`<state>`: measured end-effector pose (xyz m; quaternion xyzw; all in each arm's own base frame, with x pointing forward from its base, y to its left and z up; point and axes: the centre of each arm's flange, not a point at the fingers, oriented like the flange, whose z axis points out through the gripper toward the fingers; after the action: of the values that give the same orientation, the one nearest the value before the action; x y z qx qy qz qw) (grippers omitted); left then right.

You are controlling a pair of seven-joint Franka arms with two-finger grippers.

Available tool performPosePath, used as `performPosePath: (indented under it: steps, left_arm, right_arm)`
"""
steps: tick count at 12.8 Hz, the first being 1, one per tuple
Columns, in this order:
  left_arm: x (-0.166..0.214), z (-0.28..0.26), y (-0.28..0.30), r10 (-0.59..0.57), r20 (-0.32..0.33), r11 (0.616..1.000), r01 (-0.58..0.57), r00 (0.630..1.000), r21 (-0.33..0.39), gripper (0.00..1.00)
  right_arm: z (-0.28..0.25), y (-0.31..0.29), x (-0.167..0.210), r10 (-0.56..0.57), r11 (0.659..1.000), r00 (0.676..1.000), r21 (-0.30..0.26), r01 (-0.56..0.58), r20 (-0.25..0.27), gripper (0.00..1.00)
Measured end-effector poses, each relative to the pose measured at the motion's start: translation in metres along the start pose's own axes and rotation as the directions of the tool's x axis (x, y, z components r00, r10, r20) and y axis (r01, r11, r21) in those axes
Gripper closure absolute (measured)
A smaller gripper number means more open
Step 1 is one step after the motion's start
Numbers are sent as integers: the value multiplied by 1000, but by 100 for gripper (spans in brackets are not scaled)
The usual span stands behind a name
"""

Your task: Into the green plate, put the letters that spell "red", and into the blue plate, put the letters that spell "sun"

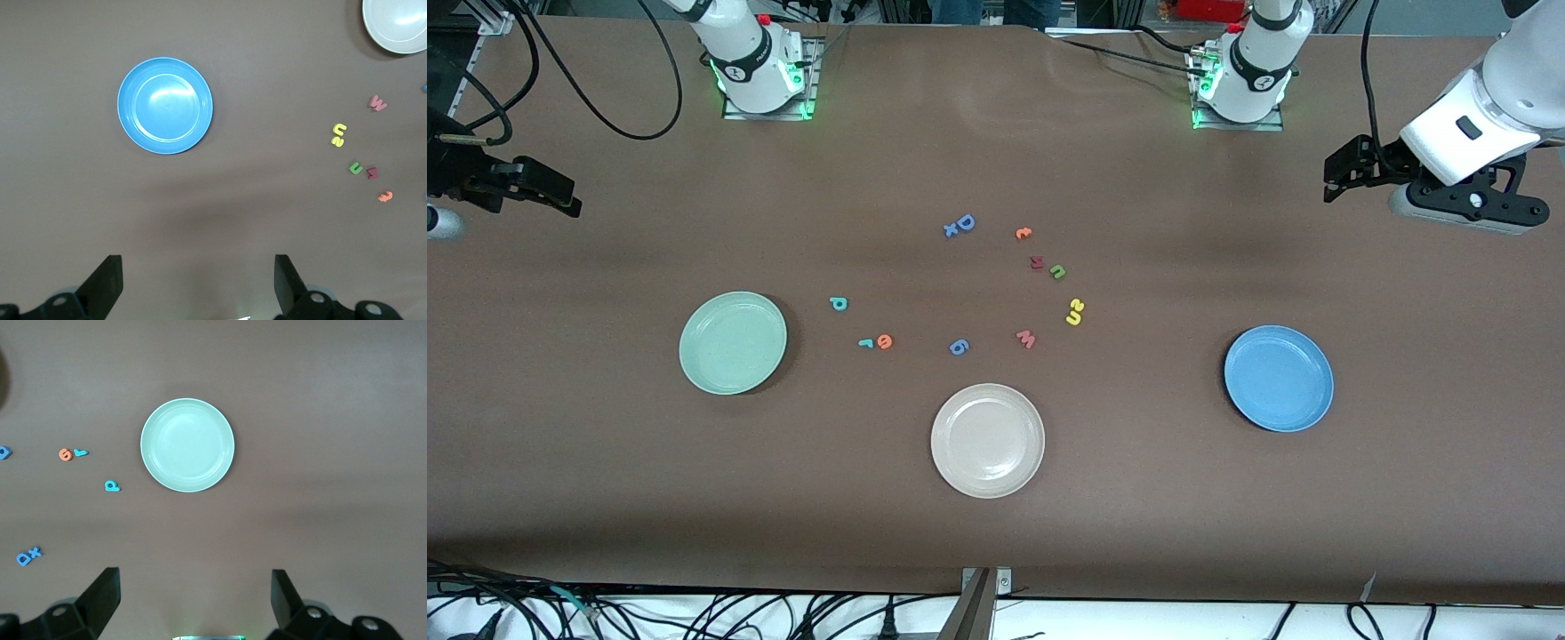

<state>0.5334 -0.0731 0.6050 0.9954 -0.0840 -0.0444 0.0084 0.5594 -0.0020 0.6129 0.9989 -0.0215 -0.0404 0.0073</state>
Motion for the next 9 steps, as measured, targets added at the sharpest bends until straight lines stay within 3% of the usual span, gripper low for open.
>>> performPosePath:
  steps: [9]
  left_arm:
    - [0,0,4,7,0,1000,-7,1000,1,0]
  right_arm:
    - [0,0,0,0,1000,1000,0,0,0,0]
